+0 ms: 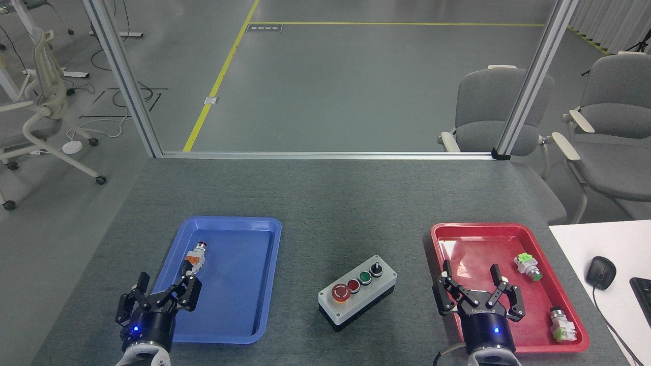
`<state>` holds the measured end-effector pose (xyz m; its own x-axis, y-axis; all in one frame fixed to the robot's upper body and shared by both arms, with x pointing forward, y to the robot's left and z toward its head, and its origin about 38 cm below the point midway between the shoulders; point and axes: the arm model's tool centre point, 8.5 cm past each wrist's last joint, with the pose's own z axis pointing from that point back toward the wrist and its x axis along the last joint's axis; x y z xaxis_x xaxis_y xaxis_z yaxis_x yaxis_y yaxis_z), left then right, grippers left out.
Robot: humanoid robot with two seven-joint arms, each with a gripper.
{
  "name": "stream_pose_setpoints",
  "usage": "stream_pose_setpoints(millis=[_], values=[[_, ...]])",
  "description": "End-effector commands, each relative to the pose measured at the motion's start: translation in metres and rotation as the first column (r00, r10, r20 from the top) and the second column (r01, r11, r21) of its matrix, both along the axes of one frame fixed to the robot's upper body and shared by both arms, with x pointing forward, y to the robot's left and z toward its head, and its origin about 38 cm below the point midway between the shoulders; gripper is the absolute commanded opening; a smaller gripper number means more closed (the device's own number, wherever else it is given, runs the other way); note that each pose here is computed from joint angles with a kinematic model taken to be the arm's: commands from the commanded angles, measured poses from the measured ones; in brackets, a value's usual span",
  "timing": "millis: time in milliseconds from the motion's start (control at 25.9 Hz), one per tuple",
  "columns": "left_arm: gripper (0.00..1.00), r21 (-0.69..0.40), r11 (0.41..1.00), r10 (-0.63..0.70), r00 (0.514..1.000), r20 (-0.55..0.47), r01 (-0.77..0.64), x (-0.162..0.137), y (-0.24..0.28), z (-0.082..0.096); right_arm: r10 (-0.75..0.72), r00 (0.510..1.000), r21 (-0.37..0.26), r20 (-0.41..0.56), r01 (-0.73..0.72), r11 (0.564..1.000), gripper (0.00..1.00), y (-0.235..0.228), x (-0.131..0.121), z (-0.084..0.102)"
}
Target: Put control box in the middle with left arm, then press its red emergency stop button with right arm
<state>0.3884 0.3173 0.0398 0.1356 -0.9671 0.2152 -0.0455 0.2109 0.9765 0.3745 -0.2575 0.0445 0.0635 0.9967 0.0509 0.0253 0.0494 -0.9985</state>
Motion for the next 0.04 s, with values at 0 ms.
stream_pose_setpoints(millis=[0], values=[[0.99,0.0,1.0,0.0,1.0,0.001,0.0,0.0,0.0,0.0,0.006,1.0,0.002,0.0,-0.006,1.0,0.98,0.0014,-0.0014,-0.0009]])
